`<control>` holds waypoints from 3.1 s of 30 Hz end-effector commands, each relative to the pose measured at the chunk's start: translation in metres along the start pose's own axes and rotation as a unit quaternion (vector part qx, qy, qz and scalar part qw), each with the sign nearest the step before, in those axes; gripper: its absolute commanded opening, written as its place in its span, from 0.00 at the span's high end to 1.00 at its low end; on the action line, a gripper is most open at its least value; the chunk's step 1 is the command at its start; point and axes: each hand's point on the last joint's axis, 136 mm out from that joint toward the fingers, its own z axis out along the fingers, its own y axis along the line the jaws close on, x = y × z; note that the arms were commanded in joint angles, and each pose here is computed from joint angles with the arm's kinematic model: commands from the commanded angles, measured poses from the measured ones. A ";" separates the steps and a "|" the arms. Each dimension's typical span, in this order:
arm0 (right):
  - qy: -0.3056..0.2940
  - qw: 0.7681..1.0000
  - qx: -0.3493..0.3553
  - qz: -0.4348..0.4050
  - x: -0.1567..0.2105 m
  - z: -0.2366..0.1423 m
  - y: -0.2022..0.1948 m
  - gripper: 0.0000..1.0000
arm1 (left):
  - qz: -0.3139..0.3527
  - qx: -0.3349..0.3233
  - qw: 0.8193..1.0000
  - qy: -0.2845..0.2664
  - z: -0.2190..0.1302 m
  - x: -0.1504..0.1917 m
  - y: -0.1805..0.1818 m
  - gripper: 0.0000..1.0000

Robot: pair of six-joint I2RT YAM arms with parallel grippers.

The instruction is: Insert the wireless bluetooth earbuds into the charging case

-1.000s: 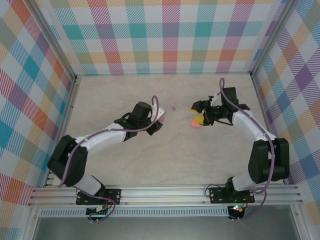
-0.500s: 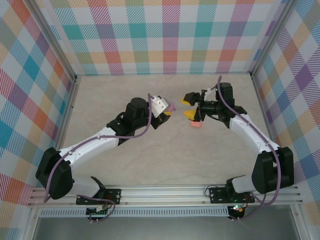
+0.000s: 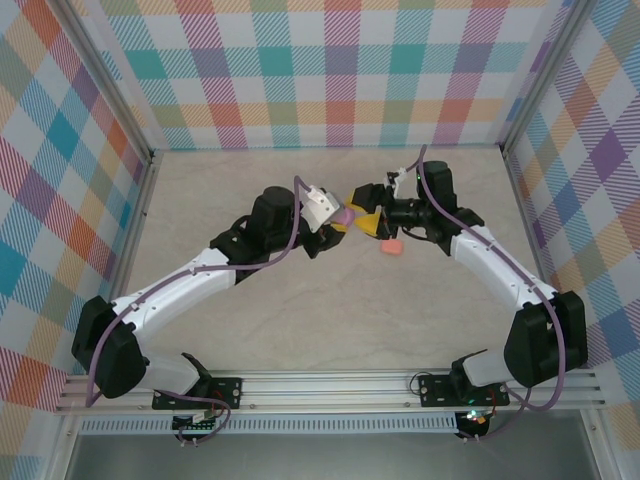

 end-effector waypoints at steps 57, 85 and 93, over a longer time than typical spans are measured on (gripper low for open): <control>0.021 0.866 -0.023 -0.500 0.047 -0.024 0.043 0.92 | -0.080 0.062 0.984 -0.149 -0.087 -0.050 0.002 0.00; 0.042 0.726 -0.151 -0.670 0.083 -0.038 0.083 0.95 | -0.020 0.266 0.951 -0.158 -0.048 -0.060 -0.040 0.26; 0.028 0.717 -0.127 -0.684 0.081 -0.040 0.075 0.95 | -0.017 0.282 0.951 -0.128 -0.047 -0.044 -0.046 0.48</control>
